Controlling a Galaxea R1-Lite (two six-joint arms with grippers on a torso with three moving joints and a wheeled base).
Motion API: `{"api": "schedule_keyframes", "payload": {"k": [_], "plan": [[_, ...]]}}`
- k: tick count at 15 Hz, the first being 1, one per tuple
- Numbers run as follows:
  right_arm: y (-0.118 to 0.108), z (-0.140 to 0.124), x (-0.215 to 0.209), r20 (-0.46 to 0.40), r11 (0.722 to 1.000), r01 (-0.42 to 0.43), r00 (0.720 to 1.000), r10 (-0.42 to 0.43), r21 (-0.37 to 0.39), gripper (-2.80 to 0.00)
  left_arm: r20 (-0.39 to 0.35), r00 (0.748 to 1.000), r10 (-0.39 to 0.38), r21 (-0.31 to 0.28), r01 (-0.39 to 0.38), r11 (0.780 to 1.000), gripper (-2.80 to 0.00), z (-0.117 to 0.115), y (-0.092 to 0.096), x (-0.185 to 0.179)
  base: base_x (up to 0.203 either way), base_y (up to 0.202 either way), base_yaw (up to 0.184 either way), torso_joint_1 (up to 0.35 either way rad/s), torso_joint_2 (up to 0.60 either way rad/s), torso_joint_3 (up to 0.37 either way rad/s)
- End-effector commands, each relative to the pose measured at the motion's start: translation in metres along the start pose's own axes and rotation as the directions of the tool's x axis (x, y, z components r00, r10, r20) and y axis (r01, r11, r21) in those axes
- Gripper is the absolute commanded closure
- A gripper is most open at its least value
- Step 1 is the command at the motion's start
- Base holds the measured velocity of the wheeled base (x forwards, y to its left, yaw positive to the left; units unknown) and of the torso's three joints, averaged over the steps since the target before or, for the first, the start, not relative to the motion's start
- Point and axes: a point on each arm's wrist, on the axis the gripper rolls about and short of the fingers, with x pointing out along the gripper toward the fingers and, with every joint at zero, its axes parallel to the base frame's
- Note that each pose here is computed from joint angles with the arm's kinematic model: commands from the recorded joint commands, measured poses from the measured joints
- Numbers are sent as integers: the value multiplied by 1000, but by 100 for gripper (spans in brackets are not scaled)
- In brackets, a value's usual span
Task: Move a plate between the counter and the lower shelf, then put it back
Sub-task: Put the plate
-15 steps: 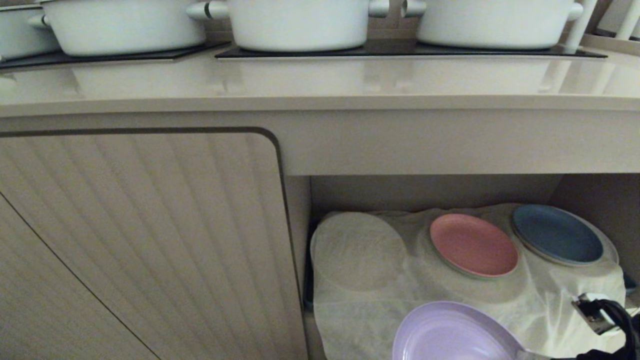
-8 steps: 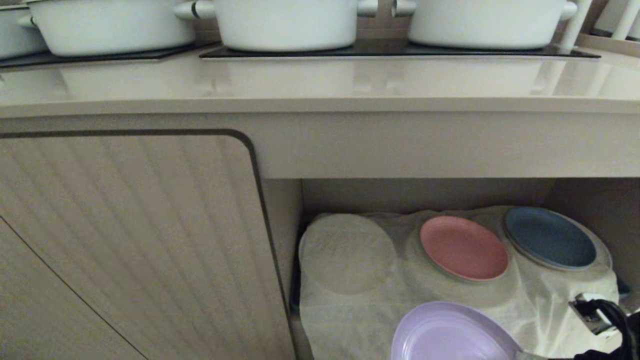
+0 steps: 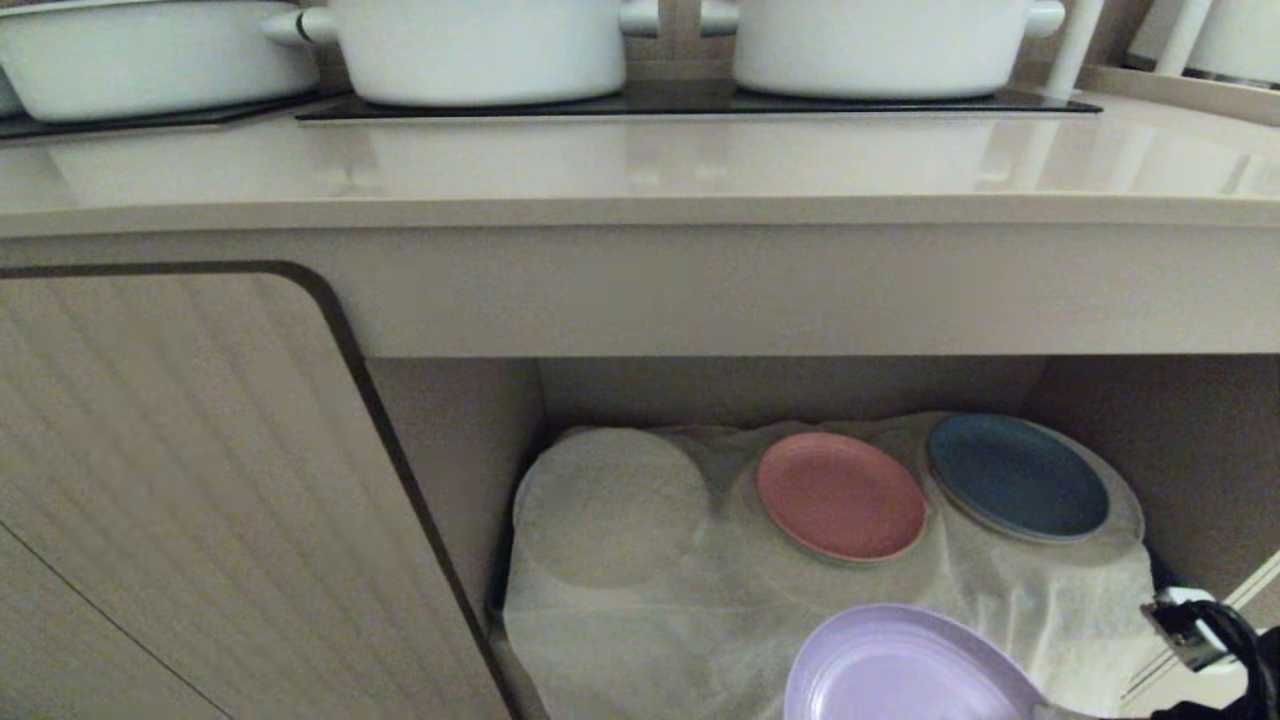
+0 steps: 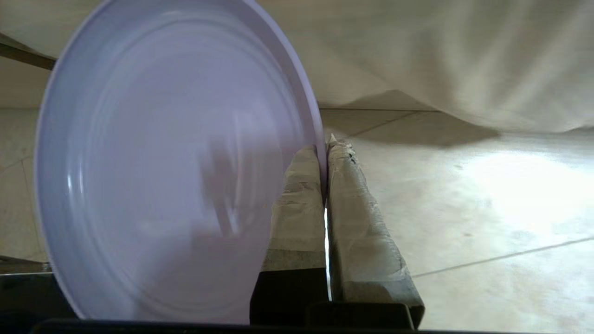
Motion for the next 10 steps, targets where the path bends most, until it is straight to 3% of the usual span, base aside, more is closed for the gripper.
{"api": "schedule_keyframes", "payload": {"k": [1, 10], "plan": [[0, 0, 0, 4, 1000, -2, 1000, 2, 2, 0, -1, 1000, 1, 0, -1, 1000, 0, 0, 0, 0, 0, -196, -3, 7, 0, 0], [0, 0, 0, 1, 1000, 0, 1000, 0, 4, 0, -2, 1000, 1, -2, -1, 1000, 0, 0, 0, 0, 0, -194, 1, 3, 2, 2]]}}
